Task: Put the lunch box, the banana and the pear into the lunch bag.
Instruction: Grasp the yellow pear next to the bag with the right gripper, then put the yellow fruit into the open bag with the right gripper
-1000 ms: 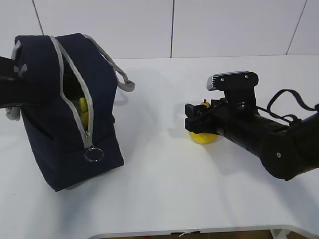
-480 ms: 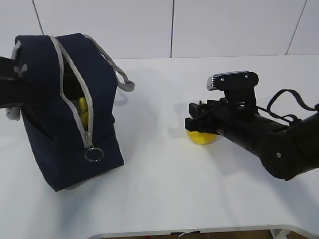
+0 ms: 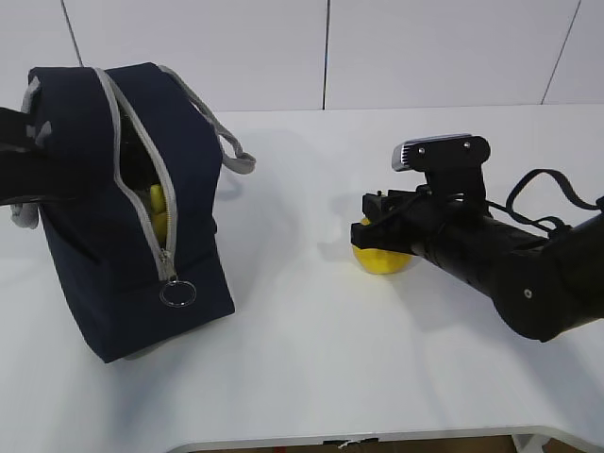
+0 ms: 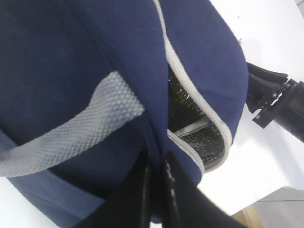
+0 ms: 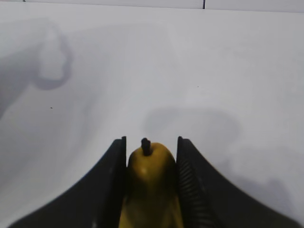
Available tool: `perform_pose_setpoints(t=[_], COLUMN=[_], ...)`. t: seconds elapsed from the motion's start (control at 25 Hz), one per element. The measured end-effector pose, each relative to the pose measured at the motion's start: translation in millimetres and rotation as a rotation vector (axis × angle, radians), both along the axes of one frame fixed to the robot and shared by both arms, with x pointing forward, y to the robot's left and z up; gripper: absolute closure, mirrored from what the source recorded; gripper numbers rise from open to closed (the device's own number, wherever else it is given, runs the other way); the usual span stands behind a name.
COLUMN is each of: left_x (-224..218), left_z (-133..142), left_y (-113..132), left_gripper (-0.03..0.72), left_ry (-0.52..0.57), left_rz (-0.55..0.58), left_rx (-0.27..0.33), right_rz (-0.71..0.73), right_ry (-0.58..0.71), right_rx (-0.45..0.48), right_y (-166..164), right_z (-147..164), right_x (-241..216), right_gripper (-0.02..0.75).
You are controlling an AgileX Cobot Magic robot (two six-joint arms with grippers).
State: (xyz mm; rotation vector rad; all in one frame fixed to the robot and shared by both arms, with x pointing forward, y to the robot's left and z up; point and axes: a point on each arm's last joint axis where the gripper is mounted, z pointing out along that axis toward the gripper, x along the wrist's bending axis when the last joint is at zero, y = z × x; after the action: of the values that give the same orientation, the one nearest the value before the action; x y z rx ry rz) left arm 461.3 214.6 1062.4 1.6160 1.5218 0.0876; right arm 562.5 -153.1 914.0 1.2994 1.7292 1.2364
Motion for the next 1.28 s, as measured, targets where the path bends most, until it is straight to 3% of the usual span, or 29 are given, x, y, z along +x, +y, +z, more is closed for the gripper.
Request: perform_pose_setpoints(t=[0.84, 1.28], left_x=[0, 0], left_z=[0, 0], left_y=[0, 0], left_gripper=[0.703, 0.703], left_ry=[0.001, 0.001], left_rz=[-0.001, -0.001], left_rx=[0.0, 0.0], right_rz=[0.0, 0.001], right_ry=[-0.005, -0.096], right_rx=[-0.001, 0.039], right_y=[0, -2], right_z=[1, 37], right_x=[0, -4], right_gripper=[0.516, 0.516])
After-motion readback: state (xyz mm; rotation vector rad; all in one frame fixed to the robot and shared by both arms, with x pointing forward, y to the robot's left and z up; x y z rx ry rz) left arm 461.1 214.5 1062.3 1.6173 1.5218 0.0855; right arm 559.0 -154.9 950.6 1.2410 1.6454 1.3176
